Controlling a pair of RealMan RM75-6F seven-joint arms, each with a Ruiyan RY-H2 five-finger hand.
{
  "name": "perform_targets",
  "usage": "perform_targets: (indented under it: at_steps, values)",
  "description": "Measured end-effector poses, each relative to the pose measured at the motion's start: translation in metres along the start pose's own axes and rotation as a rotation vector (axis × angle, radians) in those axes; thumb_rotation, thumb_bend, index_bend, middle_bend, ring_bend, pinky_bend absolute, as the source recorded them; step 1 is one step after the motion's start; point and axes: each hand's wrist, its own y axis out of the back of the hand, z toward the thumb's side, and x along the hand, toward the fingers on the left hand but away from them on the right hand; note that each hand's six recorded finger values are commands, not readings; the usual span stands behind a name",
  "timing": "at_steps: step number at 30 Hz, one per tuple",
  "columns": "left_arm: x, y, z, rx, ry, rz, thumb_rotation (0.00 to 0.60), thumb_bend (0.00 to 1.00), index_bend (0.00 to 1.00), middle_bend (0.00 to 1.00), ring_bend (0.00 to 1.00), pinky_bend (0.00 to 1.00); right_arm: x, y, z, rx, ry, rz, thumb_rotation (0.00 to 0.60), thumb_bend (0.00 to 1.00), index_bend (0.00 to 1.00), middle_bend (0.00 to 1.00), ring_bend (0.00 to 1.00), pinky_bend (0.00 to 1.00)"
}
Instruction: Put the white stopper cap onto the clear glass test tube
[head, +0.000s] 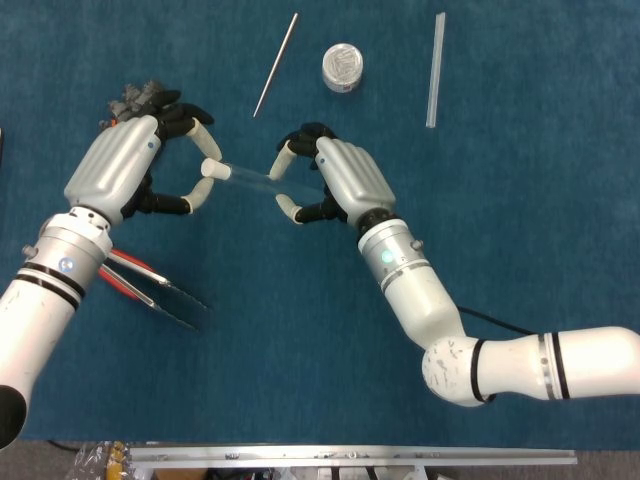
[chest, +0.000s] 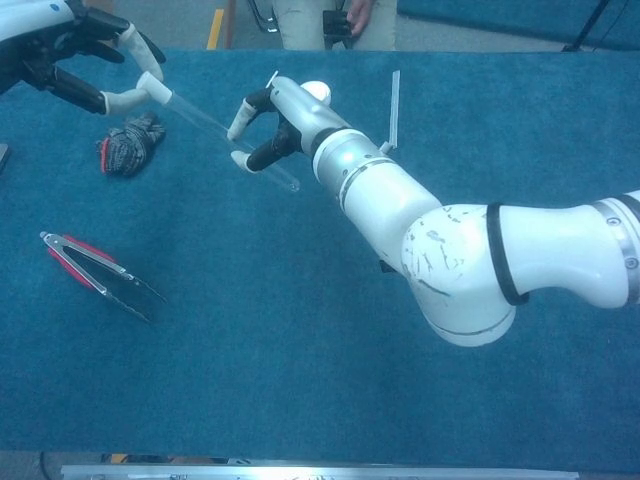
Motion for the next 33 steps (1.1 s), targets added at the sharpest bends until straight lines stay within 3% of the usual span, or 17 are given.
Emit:
perform_targets:
  at_steps: [29, 33]
  values:
    - [0.0027, -0.0090, 0.0046, 0.001, -0.014, -0.012, 0.600, 0.39, 0.53, 0.23, 0.05, 0.09, -0.0022, -0.0005, 0.0042, -0.032, 0.003, 0.002, 0.600, 0.33, 0.62, 0.30, 0.11, 0.32]
    - [0.0020, -0.0067, 0.0030, 0.019, -0.013, -0.012, 0.600, 0.39, 0.43, 0.21, 0.04, 0.09, -0.0022, 0.0011, 0.0035, -0.007, 0.002, 0.000, 0.600, 0.33, 0.62, 0.30, 0.11, 0.32]
